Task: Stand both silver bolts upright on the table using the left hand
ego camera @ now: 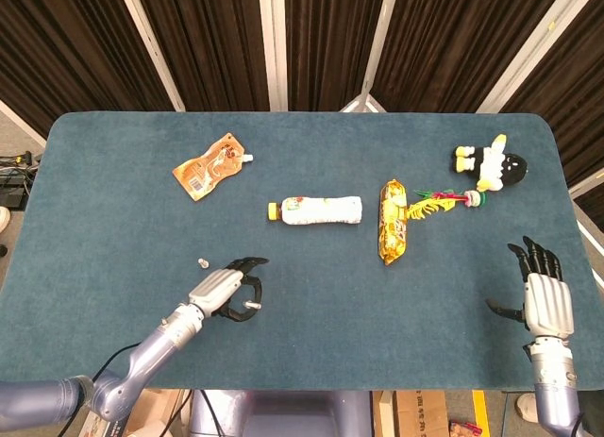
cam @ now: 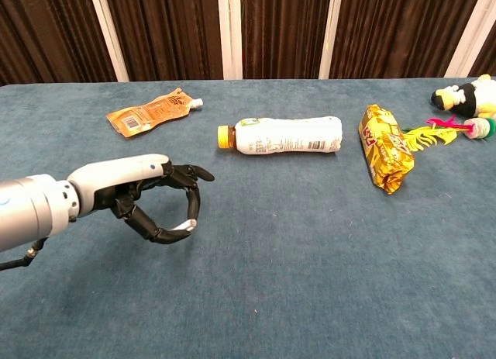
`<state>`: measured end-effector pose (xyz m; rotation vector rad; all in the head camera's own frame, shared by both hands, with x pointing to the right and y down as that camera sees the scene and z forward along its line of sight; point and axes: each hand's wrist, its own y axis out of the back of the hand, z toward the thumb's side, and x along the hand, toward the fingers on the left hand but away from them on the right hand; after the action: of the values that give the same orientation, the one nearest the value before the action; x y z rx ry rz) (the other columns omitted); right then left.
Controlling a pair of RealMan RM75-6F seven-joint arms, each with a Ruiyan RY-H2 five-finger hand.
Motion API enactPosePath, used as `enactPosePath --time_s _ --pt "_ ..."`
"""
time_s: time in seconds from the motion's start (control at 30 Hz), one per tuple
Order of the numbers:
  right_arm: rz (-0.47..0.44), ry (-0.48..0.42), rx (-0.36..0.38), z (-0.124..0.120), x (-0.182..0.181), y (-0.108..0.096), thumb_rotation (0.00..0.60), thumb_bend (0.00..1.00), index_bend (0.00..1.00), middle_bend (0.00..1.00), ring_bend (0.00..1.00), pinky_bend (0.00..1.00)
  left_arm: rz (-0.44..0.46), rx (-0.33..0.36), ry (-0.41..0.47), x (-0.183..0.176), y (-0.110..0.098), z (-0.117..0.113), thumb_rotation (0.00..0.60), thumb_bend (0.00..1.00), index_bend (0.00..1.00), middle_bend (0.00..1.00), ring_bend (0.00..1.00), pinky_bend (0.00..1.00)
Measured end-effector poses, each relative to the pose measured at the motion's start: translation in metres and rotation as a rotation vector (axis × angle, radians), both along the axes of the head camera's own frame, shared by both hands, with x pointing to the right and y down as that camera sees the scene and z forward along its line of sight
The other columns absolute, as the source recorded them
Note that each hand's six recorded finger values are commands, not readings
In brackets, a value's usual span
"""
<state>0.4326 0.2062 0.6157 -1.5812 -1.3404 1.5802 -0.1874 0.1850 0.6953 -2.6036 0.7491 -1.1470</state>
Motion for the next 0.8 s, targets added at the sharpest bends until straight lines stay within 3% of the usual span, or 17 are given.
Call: enactPosePath --time_s 0.2,0.8 --pt "0.0 0.0 -0.001 0.001 0.0 0.0 0.6 0.07 0.18 0.07 0.02 0.0 -0.036 -0.073 0.075 0.001 -0.003 0.008 0.6 0.54 0.62 0.05 0.0 0.0" --pt "0.002 -0.002 0.0 0.001 0.0 0.0 0.6 0.07 0.18 0.07 0.02 0.0 -0.01 -0.104 0.07 -0.01 -0.002 0.024 0.6 0.53 0.64 0.04 0.0 0.0"
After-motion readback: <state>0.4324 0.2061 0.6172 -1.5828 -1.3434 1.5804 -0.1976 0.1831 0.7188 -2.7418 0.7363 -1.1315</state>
